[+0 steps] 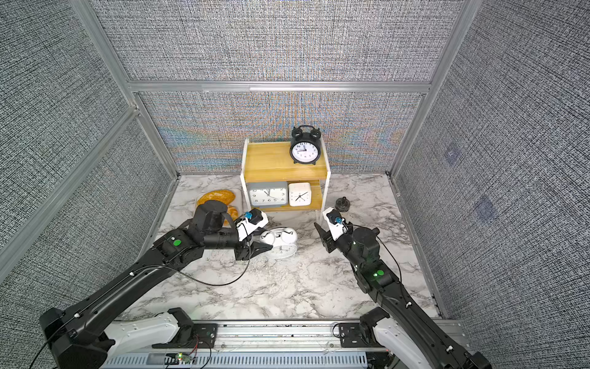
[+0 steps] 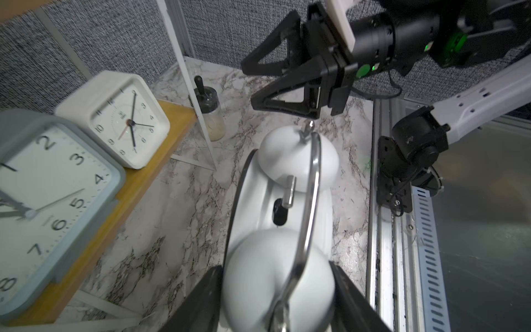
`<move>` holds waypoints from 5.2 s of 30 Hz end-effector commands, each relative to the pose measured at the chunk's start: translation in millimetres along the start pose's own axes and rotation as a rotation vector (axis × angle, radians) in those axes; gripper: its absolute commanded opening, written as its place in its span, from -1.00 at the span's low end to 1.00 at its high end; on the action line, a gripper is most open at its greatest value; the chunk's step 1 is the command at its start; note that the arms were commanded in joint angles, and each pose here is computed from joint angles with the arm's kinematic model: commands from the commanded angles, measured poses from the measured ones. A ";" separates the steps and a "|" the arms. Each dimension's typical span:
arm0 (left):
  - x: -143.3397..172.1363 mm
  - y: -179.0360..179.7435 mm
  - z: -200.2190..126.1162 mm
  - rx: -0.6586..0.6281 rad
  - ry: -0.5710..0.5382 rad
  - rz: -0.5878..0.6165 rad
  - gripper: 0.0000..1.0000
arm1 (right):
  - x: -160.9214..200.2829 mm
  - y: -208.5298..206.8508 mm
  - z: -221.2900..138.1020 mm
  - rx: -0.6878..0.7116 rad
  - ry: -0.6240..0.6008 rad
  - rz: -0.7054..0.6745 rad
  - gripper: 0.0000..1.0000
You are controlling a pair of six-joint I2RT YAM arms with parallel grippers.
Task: Place the alarm clocks on the shelf by style
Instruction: Pick up the alarm from the center of the board, then place the alarm on the shelf.
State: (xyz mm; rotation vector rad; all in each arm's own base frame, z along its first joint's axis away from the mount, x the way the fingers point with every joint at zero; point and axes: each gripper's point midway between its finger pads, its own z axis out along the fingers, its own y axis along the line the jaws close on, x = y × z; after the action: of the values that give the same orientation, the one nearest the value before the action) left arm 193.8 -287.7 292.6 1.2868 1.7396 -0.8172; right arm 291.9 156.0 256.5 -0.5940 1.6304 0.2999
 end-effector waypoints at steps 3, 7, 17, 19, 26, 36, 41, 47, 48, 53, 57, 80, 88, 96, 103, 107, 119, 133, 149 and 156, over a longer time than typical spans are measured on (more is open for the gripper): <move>-46.6 23.3 -34.0 -0.168 -0.088 -0.013 -0.47 | 8.0 -17.6 1.2 0.071 0.027 0.087 0.07; -80.1 44.4 -55.4 -0.271 -0.118 -0.015 -0.48 | 13.4 -21.7 1.0 0.085 0.038 0.104 0.07; -140.9 110.7 -84.3 -0.472 -0.149 -0.020 -0.48 | 24.5 -25.7 2.7 0.097 0.069 0.131 0.07; -151.8 118.4 -86.5 -0.473 -0.169 -0.021 -0.48 | 27.7 -26.6 3.4 0.100 0.076 0.134 0.07; -173.4 138.1 -82.5 -0.462 -0.189 -0.015 -0.48 | 38.8 -26.8 6.3 0.101 0.107 0.149 0.07; -180.3 173.1 -75.5 -0.448 -0.169 -0.056 -0.47 | 49.4 -22.7 8.1 0.085 0.123 0.172 0.07; -180.3 175.7 -63.4 -0.370 -0.155 -0.075 -0.47 | 54.2 -22.0 8.6 0.084 0.133 0.183 0.07; -180.8 188.9 -63.0 -0.360 -0.153 -0.106 -0.47 | 60.0 -20.2 9.9 0.079 0.146 0.193 0.07; -179.6 190.8 -62.1 -0.358 -0.149 -0.113 -0.47 | 60.6 -20.4 10.1 0.079 0.146 0.195 0.07; -176.5 196.6 -57.4 -0.345 -0.138 -0.132 -0.45 | 64.0 -19.8 11.1 0.079 0.154 0.199 0.07; -172.7 202.1 -51.6 -0.333 -0.129 -0.151 -0.43 | 67.1 -19.7 11.7 0.079 0.162 0.203 0.07; -154.7 236.8 -40.0 -0.373 -0.099 -0.209 -0.12 | 79.9 -18.7 14.8 0.082 0.188 0.217 0.07; -147.0 247.2 -30.3 -0.375 -0.084 -0.222 0.08 | 80.0 -19.8 15.6 0.087 0.188 0.215 0.07; -140.9 253.4 -28.7 -0.393 -0.066 -0.225 0.41 | 82.3 -19.5 16.4 0.086 0.195 0.216 0.08; -136.6 257.5 -28.5 -0.415 -0.049 -0.215 0.56 | 83.2 -19.5 16.6 0.087 0.194 0.218 0.07; -139.2 255.1 -30.0 -0.407 -0.057 -0.209 0.61 | 85.2 -19.3 17.1 0.087 0.202 0.219 0.08; -130.6 243.2 -43.0 -0.435 -0.024 -0.168 0.69 | 90.4 -19.0 16.9 0.089 0.211 0.223 0.07; -123.2 260.0 -35.2 -0.479 -0.018 -0.189 0.66 | 92.8 -17.3 16.7 0.083 0.218 0.230 0.08; -111.4 273.3 -50.5 -0.617 0.022 -0.166 0.65 | 93.9 -16.7 17.9 0.078 0.220 0.231 0.08; -109.1 275.0 -50.2 -0.624 0.029 -0.167 0.65 | 94.0 -16.7 17.8 0.079 0.221 0.230 0.07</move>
State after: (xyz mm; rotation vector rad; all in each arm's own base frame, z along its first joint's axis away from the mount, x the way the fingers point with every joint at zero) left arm 461.5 -219.2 395.3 0.7509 1.9621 -0.3071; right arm 308.9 131.3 158.6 -0.3988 1.9398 0.3398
